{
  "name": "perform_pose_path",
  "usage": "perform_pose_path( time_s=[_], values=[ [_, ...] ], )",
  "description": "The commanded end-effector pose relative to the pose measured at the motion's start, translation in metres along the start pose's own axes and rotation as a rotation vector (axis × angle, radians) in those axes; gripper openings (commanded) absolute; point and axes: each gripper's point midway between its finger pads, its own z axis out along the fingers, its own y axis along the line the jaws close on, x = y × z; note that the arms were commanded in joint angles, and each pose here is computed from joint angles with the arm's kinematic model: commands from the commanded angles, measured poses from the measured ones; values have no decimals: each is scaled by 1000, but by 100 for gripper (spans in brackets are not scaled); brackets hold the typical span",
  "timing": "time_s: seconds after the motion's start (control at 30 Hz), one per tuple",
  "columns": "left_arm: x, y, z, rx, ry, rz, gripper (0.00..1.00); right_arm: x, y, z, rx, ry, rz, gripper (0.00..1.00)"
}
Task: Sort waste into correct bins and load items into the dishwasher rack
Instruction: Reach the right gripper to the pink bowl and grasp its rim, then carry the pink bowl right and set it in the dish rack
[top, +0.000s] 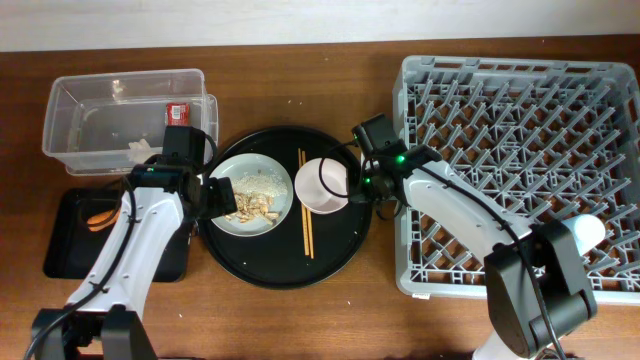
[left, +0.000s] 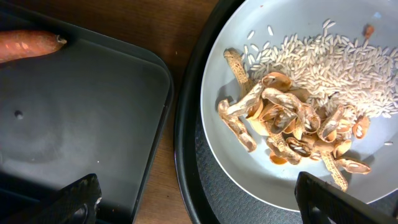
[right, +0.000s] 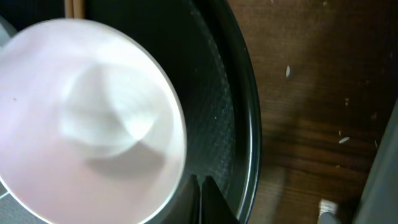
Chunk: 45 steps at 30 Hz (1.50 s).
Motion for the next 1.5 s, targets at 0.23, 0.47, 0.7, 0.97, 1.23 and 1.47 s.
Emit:
perform_pose_path(
  time_s=[0.23,0.47,0.7,0.97,1.23,1.47],
  values=[
    [-2,1,-5,2,-19,-16,99,-9,2,-2,-21,-52,-8,46],
    [-2,1,-5,2,-19,-17,99,-7,5,7,-28,-39,-11,46],
    [-2,1,-5,2,-19,-16,99,4,8,36,-41,20,-18,10],
    [-2,1,-5,2,-18,-16,99,-57,-8,-46,-25,-183,-24,4],
    [-3,0,-5,3,-22,-17,99,-102,-172,-230,567,-561,23,4],
    [-3,0,-5,3,-22,-17,99,-61,-318,-316,1266,-514,330,4]
  ],
)
